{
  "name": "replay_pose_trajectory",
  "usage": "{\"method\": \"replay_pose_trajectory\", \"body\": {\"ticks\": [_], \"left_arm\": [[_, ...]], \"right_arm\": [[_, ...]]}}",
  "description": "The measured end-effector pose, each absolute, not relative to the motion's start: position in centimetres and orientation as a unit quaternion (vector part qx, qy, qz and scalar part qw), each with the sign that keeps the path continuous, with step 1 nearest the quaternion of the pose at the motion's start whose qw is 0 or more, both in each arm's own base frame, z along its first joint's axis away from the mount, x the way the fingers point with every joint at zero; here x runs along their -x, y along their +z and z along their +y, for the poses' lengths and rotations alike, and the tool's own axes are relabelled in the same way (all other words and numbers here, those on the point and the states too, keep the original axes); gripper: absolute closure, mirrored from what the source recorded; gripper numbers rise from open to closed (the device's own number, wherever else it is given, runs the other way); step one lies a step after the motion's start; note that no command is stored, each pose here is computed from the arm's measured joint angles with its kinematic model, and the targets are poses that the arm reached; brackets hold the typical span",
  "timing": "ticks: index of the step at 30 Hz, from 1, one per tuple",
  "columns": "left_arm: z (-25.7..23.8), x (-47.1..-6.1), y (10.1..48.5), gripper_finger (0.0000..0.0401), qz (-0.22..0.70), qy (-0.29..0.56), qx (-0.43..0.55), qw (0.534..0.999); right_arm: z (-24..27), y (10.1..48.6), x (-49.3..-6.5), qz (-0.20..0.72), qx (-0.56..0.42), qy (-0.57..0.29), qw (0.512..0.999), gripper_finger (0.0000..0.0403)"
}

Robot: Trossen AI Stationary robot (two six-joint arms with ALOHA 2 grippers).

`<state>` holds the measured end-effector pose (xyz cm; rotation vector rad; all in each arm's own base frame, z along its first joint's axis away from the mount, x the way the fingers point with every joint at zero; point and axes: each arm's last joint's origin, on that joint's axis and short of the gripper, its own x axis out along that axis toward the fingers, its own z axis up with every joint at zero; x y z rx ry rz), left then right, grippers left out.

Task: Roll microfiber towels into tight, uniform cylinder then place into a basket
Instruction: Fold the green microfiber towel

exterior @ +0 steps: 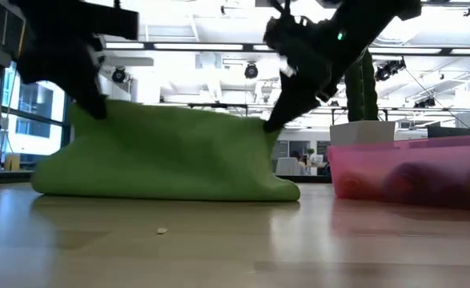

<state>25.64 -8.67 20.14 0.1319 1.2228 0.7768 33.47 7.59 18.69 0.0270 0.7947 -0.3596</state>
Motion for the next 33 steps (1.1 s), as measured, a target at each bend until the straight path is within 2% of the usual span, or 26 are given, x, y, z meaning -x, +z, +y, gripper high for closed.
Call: {"method": "replay_pose_trajectory", "body": {"ticks": [5, 13, 19, 24, 33], "left_arm": [[-5.7, -26.4, 20.3, 0.04, 0.555, 0.393, -0.091, 0.727], [-0.4, -27.1, 20.1, 0.0401, 0.58, 0.437, -0.042, 0.686], [1.2, -27.0, 18.5, 0.0401, 0.575, 0.445, 0.001, 0.687], [1.4, -27.4, 17.6, 0.0401, 0.562, 0.427, 0.018, 0.708], [1.6, -27.8, 17.5, 0.0401, 0.566, 0.401, -0.002, 0.72]], "right_arm": [[4.4, 18.4, -33.6, 0.414, 0.011, -0.204, 0.887, 0.0403], [-0.3, 18.1, -34.0, 0.443, -0.001, -0.2, 0.874, 0.0402], [-1.5, 17.8, -34.0, 0.452, 0.015, -0.201, 0.869, 0.0399], [-1.9, 17.7, -34.1, 0.454, 0.02, -0.202, 0.868, 0.0399], [-2.0, 15.6, -35.0, 0.466, 0.048, -0.201, 0.86, 0.0399]]}}
